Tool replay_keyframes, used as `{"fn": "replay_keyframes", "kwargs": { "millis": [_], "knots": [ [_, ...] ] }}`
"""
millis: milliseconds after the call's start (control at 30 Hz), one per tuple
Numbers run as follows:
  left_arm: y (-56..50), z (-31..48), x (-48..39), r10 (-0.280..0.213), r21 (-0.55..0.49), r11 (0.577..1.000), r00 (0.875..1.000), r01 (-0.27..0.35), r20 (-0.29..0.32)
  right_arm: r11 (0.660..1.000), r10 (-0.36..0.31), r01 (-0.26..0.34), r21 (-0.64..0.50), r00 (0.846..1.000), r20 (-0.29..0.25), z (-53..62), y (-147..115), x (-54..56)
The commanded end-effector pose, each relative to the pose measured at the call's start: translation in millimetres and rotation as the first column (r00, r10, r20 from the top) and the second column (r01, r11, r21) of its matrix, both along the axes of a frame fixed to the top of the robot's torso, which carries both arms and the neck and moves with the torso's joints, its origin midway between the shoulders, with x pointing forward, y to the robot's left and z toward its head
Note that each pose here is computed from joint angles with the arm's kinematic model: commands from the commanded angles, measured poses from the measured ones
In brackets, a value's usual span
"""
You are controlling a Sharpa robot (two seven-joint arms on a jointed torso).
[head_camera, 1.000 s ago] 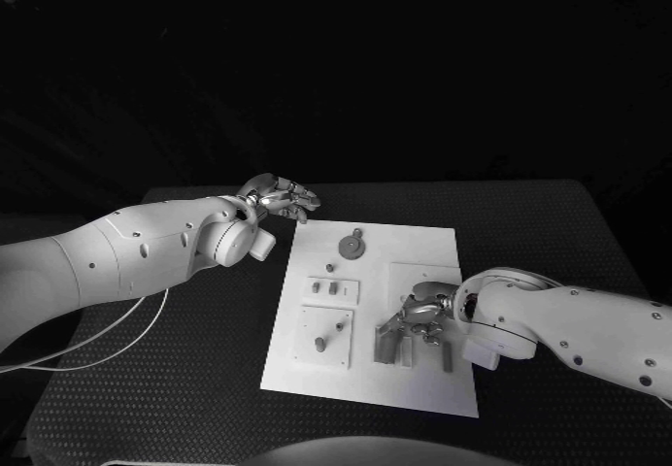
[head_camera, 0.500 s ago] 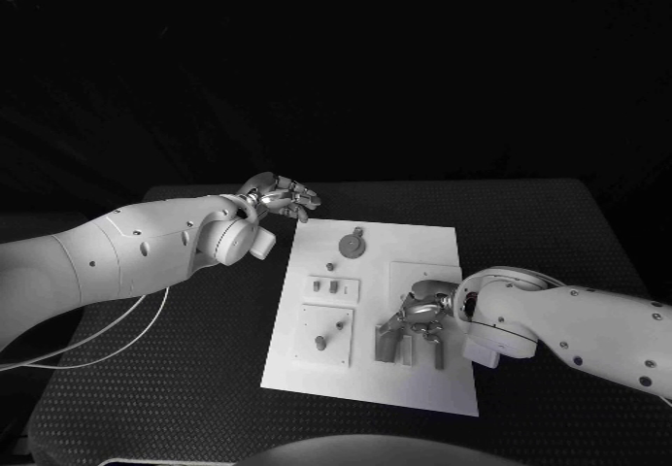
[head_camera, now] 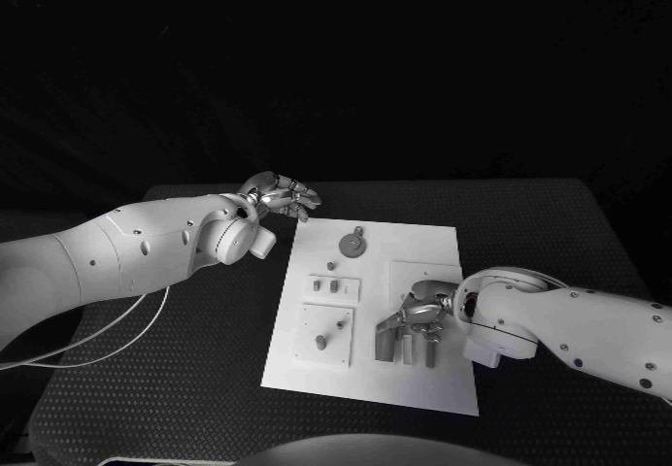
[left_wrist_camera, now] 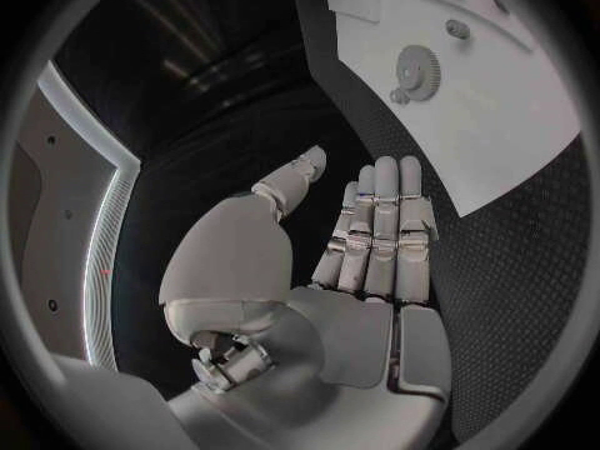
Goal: Assemble the parts on the task board
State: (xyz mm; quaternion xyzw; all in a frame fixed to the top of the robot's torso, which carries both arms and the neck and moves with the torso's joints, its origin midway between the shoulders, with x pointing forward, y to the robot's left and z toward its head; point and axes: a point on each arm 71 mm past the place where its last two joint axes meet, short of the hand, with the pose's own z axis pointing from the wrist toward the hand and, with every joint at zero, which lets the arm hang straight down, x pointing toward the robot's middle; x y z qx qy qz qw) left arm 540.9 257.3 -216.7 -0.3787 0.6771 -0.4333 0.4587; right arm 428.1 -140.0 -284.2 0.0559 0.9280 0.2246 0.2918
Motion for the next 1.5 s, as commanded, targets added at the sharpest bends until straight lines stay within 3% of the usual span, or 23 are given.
{"fn": "replay_keyframes", "kwargs": {
  "millis": [33,467,700,967,1167,1367,1500],
  "knots": [
    [-2.1,0.9,-0.2,-0.013,-0.008,1.0,1.0,0.013,0.001,1.0,0.026,-0.026,0.006,0.999,0.023,0.7,3.3,-1.0],
    [-1.7,0.8,0.0,-0.011,-0.007,1.0,1.0,0.011,0.001,0.999,0.014,-0.018,0.037,0.995,0.102,5.5,0.2,1.8],
    [-1.0,0.9,-0.1,-0.009,-0.007,1.0,1.0,0.009,0.002,0.994,0.03,-0.053,0.097,0.973,0.229,15.1,-3.7,3.6],
    [-1.2,0.9,-0.3,-0.011,-0.007,1.0,1.0,0.011,0.002,0.98,0.056,-0.121,0.156,0.928,0.367,26.8,-6.6,5.5],
    [-0.7,0.9,-0.3,-0.01,-0.007,1.0,1.0,0.01,0.001,0.946,0.169,-0.272,0.177,0.878,0.448,32.7,-3.0,1.0],
    [-0.2,0.8,-0.5,-0.009,-0.007,1.0,1.0,0.009,0.001,0.92,0.283,-0.376,0.11,0.831,0.479,30.5,-4.2,-4.1],
    [0.1,0.8,-0.6,-0.008,-0.006,1.0,1.0,0.008,0.0,0.91,0.329,-0.409,0.072,0.816,0.475,27.1,-5.3,-6.7]
  ]
}}
